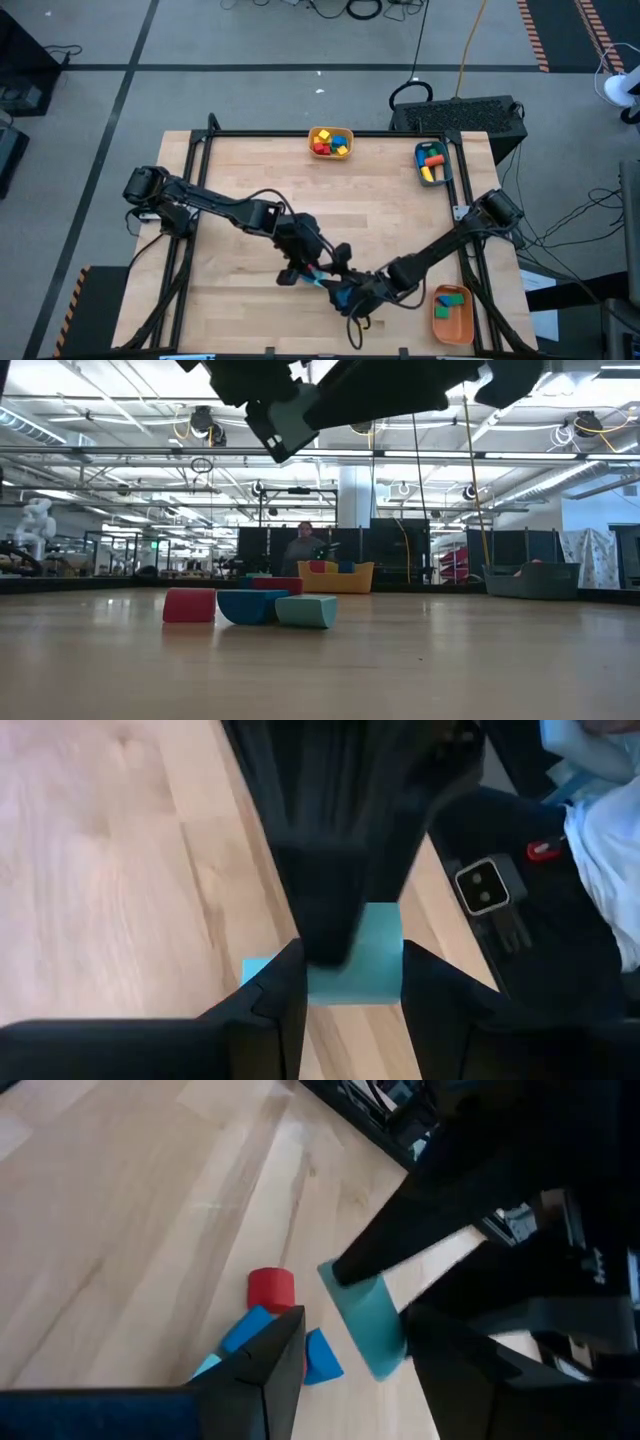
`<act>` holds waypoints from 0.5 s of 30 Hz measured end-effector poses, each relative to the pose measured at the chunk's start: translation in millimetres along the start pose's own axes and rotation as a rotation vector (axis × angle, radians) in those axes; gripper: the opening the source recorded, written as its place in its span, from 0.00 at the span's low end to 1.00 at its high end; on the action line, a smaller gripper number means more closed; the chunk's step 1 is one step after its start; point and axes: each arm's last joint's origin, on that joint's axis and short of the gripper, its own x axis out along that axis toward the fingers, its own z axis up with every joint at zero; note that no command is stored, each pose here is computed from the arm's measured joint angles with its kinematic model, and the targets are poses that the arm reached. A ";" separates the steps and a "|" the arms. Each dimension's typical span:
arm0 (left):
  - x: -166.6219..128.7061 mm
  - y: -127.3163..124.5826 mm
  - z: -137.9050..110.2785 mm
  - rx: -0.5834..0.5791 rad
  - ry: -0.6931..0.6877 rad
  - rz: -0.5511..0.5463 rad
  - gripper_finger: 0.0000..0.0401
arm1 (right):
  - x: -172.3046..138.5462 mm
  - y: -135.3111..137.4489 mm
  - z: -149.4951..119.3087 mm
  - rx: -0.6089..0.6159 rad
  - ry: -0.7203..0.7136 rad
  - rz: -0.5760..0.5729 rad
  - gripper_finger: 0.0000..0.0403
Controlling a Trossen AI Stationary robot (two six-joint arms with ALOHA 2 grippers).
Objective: Sort blocks by size
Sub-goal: Put the light blue half circle block into the orange bin
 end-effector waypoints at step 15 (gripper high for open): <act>1.1 0.2 2.8 0.014 -0.032 0.001 0.32 | 12.8 0.7 -1.7 -0.077 -0.022 0.017 0.32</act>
